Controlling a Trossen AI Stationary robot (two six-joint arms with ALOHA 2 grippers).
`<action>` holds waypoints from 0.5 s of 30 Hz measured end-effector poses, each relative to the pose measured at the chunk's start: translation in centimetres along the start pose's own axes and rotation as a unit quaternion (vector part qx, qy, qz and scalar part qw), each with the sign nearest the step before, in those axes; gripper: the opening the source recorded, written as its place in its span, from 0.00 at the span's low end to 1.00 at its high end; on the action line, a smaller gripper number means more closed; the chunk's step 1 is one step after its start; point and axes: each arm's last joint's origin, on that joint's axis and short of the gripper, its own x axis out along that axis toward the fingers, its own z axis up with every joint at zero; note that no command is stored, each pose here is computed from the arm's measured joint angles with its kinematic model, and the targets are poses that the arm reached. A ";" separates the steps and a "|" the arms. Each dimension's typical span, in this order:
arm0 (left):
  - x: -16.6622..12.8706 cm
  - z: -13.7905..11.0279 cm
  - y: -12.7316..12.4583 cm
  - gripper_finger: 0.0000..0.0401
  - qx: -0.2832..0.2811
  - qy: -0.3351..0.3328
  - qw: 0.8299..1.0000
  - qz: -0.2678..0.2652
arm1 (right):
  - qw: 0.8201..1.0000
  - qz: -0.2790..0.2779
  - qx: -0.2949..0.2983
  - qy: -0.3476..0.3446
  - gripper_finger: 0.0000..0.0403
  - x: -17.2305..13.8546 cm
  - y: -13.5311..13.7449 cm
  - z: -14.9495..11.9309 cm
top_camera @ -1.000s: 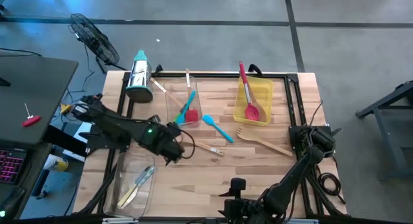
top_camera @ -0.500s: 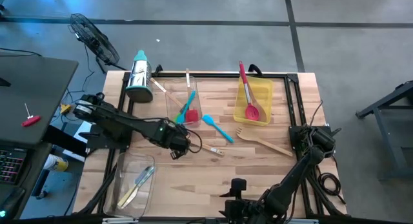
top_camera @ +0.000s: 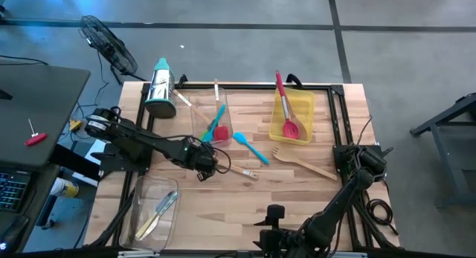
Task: Pick & Place Kitchen Items
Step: Put the left light brown wooden serving spoon into the yellow bin
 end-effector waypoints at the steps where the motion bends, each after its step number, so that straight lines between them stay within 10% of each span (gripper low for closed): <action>1: 0.1 -0.1 0.0 0.00 -0.002 0.000 1.000 0.000 | 1.000 0.000 0.000 0.000 0.60 0.0 0.0 0.0; 15: 0.7 -0.6 0.1 0.00 -0.014 -0.005 1.000 0.013 | 1.000 -0.001 0.001 0.000 0.60 0.1 -0.1 0.1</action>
